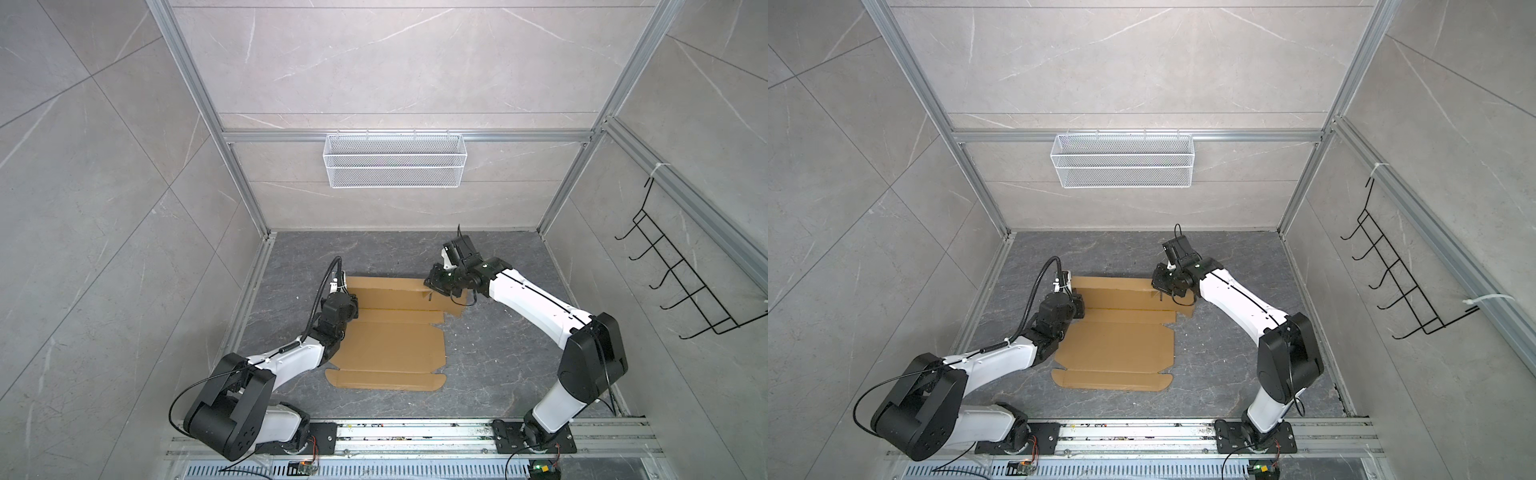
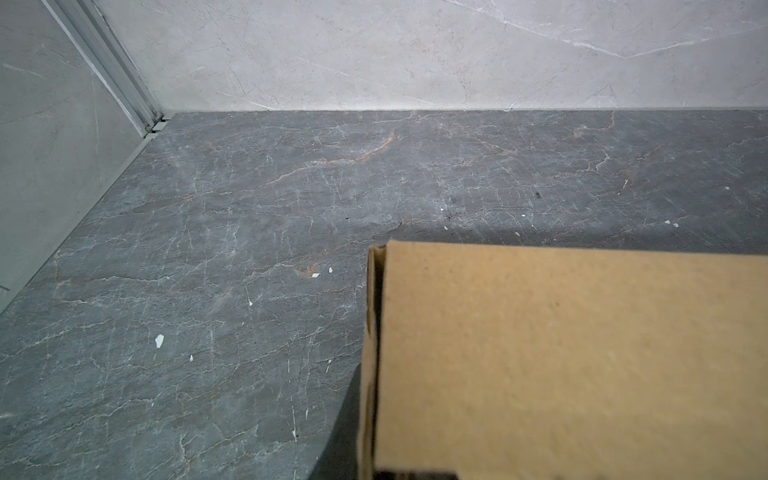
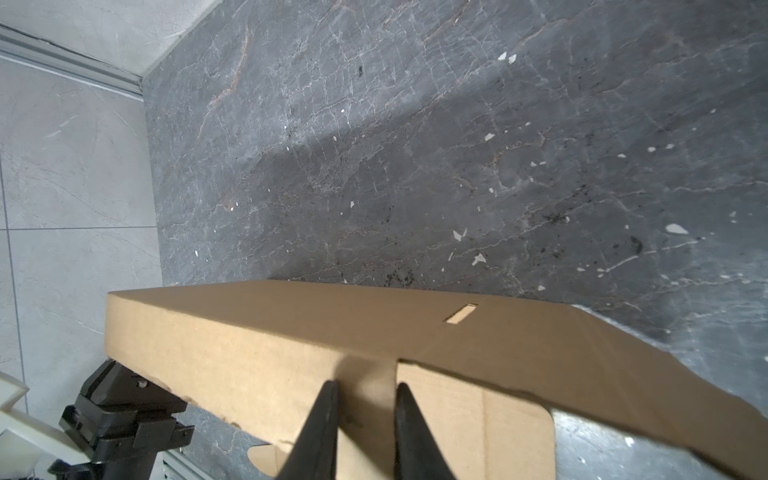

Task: Fold the paper box

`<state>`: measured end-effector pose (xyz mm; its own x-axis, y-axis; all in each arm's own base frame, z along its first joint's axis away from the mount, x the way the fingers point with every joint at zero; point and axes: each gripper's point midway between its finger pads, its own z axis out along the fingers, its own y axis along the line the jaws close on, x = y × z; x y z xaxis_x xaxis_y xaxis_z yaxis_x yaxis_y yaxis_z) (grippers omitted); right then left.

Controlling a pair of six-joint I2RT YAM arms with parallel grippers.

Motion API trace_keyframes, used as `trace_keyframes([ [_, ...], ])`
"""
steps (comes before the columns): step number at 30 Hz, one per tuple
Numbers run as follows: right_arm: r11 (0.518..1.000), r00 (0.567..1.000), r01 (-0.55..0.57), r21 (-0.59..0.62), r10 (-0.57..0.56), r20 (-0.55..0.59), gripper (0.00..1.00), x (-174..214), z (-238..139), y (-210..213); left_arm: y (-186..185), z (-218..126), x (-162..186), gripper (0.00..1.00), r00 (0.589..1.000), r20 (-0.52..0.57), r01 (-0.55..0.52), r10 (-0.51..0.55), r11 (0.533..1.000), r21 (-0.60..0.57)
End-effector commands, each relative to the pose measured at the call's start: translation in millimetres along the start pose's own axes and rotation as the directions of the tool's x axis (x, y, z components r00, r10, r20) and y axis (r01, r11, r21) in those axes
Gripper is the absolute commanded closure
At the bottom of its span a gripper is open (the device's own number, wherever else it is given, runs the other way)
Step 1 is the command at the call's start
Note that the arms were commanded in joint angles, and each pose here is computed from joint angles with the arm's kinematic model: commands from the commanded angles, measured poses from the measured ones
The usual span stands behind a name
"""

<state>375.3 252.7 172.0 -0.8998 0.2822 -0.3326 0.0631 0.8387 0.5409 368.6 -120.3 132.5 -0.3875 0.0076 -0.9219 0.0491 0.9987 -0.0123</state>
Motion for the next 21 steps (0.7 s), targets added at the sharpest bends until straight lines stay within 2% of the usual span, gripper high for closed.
trace_keyframes([
  [1,1.0,0.998,-0.001,0.002,0.001,-0.062,0.78,18,7,-4,-14,-1,-13,0.9,0.999,0.029,0.034,-0.035,0.998,0.054],
  [7,0.997,0.998,0.061,0.039,-0.059,-0.036,0.66,8,-6,-7,-5,-4,-11,0.9,1.0,0.011,0.007,-0.007,1.0,0.013],
  [12,0.991,0.994,0.112,0.071,-0.111,-0.015,0.57,0,-22,-14,4,-7,-3,0.9,0.999,-0.052,-0.012,0.01,0.999,-0.032],
  [19,0.988,0.986,0.156,0.0,-0.156,0.05,0.52,-14,-58,-12,7,-11,-3,0.9,0.997,-0.08,-0.025,0.021,0.999,-0.045],
  [21,0.986,0.984,0.162,-0.028,-0.159,0.082,0.52,-15,-72,-14,12,-12,-5,0.9,0.995,-0.098,-0.033,0.025,0.996,-0.082],
])
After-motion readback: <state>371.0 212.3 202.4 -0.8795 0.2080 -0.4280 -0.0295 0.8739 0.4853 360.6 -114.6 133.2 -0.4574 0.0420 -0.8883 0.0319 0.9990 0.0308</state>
